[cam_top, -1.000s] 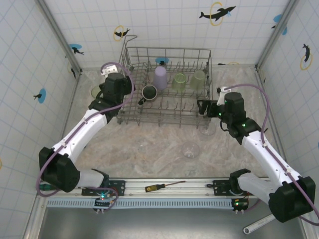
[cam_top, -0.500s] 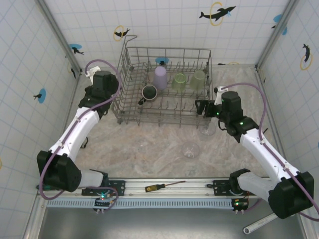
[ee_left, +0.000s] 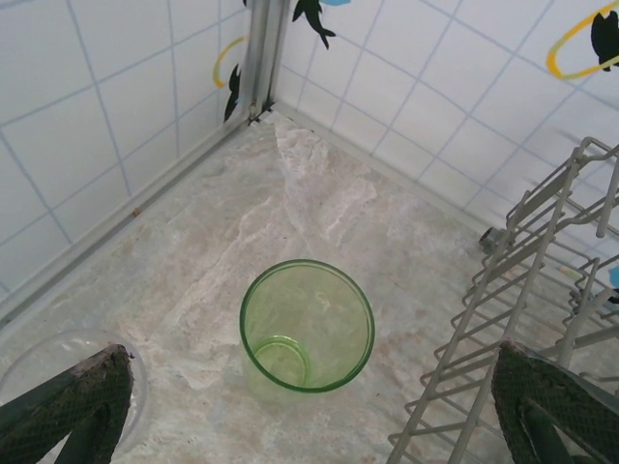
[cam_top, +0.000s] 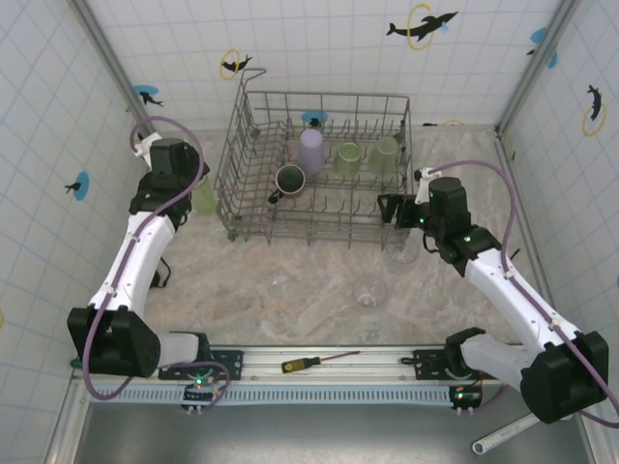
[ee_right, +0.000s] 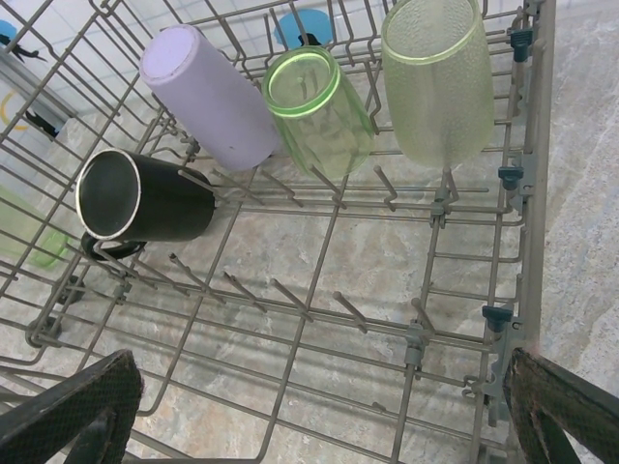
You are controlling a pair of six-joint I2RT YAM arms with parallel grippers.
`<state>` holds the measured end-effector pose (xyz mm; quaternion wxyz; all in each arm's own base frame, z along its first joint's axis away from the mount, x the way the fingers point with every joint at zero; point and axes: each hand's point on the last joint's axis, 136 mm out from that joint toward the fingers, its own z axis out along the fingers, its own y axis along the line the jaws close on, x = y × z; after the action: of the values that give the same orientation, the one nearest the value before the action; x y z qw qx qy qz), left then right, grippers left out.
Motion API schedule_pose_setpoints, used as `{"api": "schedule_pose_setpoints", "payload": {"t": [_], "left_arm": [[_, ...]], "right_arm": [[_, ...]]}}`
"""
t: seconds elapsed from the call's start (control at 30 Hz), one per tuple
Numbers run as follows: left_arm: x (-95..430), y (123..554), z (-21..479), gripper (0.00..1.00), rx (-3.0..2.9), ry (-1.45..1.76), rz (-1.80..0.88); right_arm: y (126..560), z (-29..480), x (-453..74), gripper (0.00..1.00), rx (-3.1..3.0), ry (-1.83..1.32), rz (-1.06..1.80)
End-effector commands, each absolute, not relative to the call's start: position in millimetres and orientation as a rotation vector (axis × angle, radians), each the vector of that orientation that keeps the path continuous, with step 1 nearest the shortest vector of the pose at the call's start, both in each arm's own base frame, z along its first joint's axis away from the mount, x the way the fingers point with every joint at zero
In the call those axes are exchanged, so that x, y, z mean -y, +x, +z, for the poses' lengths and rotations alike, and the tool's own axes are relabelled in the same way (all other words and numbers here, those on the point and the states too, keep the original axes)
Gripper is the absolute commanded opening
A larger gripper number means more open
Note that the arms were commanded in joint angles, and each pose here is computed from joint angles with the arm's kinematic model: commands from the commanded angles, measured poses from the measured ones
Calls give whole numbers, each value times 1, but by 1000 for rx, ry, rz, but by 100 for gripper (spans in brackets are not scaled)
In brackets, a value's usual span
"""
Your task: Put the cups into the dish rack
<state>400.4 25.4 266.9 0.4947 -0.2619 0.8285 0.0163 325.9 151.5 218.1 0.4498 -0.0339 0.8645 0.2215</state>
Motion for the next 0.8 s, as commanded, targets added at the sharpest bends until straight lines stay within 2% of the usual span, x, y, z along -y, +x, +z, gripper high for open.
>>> {"api": "schedule_pose_setpoints", "payload": {"t": [0.0,0.33,0.77], "left_arm": [[-27,392,244,97,-2074,-678,-17],[-36,395,200,98,-2145,-782,-160],[-52,405,166,98,-2155,-881,-169]], "right_arm": [[331,239,-158,100,-2093,-93,569],[329,235,-160,100,-2099,-101,576],[331,232,-164,100,-2104,-109,582]]}}
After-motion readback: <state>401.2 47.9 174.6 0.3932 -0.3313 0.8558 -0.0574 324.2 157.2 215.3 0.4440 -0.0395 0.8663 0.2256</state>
